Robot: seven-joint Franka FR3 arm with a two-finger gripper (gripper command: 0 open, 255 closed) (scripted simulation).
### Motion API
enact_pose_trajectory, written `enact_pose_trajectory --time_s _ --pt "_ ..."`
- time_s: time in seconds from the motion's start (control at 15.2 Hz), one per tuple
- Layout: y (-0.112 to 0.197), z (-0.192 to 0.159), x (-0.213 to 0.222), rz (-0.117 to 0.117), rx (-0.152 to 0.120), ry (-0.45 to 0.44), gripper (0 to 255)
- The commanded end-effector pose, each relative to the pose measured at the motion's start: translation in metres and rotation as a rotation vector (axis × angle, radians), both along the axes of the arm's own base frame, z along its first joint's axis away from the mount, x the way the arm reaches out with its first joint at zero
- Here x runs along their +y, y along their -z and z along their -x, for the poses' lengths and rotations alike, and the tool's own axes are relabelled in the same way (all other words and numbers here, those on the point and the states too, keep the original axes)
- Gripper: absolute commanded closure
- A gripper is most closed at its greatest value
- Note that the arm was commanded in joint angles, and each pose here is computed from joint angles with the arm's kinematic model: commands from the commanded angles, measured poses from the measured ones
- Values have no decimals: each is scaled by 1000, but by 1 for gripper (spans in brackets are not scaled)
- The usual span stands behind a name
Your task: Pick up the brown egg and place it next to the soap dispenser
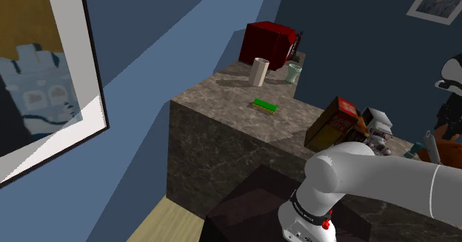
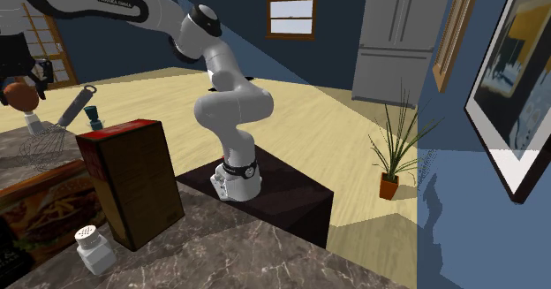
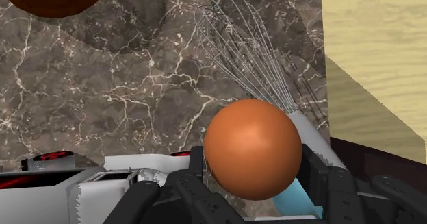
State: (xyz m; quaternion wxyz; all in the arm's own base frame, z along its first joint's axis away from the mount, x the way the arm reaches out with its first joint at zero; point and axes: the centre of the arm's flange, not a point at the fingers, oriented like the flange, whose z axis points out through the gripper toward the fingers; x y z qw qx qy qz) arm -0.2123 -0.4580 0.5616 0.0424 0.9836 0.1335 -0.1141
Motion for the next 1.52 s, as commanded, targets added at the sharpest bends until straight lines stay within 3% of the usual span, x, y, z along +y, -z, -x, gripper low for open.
enact_pose_trajectory --time_s 0.0,1.45 --pt "10 -1 0 0 0 0 255" --pt "126 -1 0 0 0 0 255"
